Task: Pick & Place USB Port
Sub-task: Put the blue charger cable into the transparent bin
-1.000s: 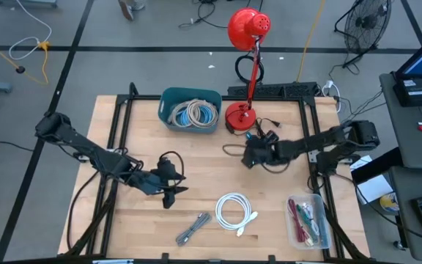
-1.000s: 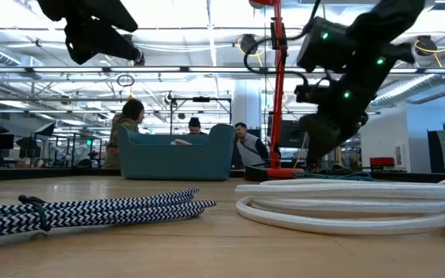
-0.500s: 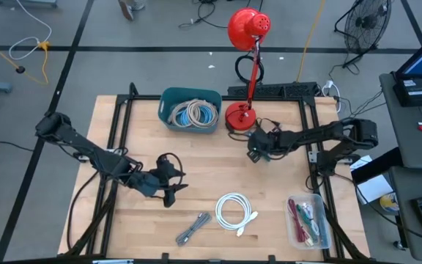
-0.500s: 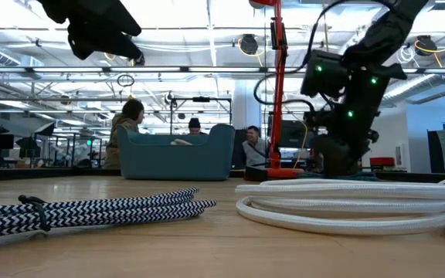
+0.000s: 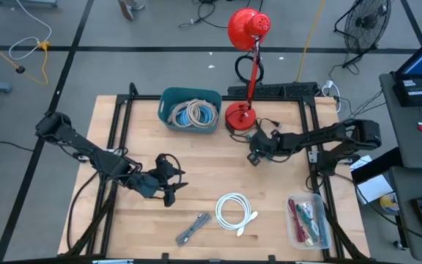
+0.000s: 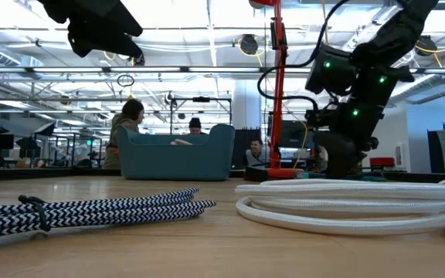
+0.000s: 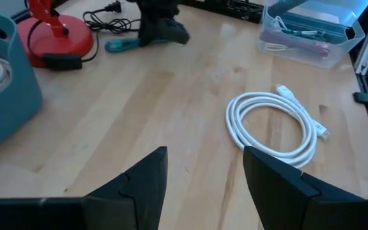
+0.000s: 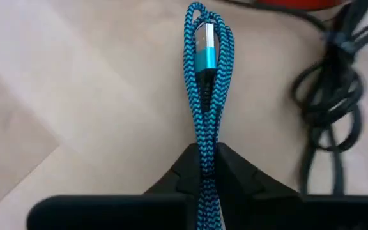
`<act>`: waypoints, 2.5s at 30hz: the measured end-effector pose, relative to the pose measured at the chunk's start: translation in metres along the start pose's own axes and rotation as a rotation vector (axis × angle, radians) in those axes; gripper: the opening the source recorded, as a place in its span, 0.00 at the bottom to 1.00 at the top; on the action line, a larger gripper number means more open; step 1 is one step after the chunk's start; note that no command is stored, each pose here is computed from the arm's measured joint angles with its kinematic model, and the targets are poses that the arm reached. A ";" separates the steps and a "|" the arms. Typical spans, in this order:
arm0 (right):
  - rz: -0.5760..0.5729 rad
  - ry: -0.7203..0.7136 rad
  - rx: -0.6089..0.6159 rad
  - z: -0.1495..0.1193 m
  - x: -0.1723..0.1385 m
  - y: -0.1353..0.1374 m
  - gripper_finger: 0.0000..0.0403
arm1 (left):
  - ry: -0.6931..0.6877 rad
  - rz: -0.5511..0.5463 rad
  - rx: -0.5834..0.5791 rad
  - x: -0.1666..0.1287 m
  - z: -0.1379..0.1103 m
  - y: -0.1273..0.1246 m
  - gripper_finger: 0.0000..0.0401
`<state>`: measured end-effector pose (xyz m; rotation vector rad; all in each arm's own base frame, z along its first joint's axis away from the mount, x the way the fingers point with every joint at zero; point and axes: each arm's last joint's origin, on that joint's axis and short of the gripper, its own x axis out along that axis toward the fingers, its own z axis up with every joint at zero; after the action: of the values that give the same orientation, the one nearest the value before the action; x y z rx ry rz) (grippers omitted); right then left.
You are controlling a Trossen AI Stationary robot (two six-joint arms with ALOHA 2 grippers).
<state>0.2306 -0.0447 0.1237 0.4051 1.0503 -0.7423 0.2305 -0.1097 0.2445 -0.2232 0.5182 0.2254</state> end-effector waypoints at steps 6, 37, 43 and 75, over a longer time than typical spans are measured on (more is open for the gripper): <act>0.203 -0.070 -0.108 -0.003 -0.024 0.022 0.07 | 0.002 0.024 0.011 0.002 -0.006 0.003 0.52; 0.730 0.111 0.285 -0.155 -0.241 0.082 0.04 | 0.043 0.055 -0.005 0.012 -0.042 0.019 0.52; 0.144 0.379 0.399 -0.165 -0.237 0.071 0.04 | 0.043 0.061 0.016 0.012 -0.042 0.019 0.52; -0.087 0.578 0.387 -0.184 -0.202 0.095 0.04 | 0.056 0.082 0.028 0.012 -0.044 0.021 0.52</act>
<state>0.1237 0.2085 0.2156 0.9502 1.4716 -0.9366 0.2145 -0.0996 0.1981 -0.1817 0.5867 0.2925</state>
